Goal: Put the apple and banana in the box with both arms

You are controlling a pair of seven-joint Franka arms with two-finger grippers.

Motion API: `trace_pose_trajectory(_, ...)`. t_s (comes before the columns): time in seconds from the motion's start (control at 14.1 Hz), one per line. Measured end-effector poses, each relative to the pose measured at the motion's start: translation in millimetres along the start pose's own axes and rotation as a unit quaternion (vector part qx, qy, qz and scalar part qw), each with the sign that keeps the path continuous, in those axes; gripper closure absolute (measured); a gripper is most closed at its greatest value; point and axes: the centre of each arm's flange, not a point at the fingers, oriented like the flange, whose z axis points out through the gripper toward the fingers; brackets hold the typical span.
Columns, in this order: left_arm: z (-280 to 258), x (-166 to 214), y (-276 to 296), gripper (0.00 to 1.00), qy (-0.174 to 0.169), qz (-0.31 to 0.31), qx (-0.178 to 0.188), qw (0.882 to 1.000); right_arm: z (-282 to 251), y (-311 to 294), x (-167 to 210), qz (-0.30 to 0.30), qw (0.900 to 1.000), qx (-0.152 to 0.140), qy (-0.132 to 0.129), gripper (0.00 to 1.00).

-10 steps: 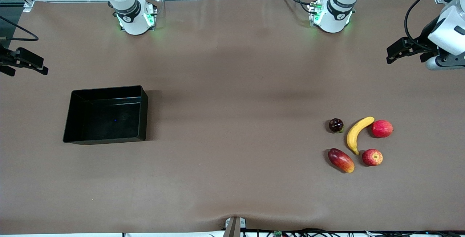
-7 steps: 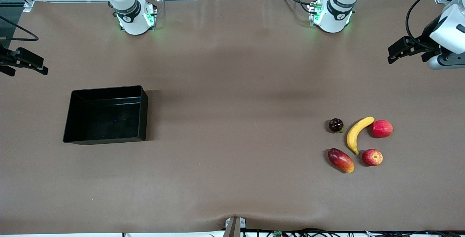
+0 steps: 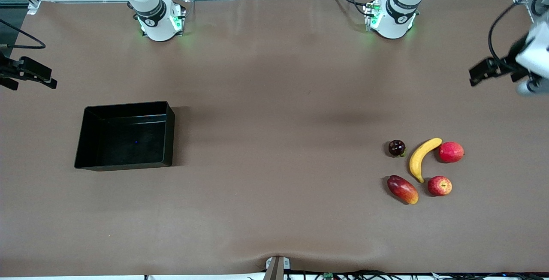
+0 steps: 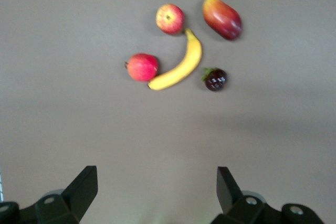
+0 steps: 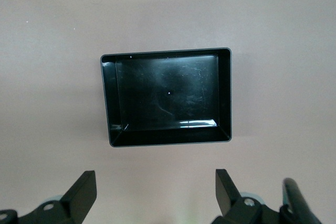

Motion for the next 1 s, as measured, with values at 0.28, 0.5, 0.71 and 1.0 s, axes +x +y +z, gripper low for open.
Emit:
trace_pose_trajectory(0.28,84,62,-4,0.00,0.012,0.000,-0.001,1.000,48,38,22,0.030,0.999,0.003,-0.043,0.00)
trace_pose_trajectory(0.5,153,101,-8,0.00,0.029,-0.005,-0.008,1.000,122,103,43,0.061,0.993,0.019,-0.098,0.00)
trace_pose_trajectory(0.71,223,131,-7,0.00,0.050,-0.005,-0.017,0.999,164,133,56,0.043,0.993,0.027,-0.103,0.00)
trace_pose_trajectory(1.0,312,148,-1,0.00,0.043,0.008,-0.024,0.999,242,144,75,0.007,0.996,0.028,-0.086,0.00)
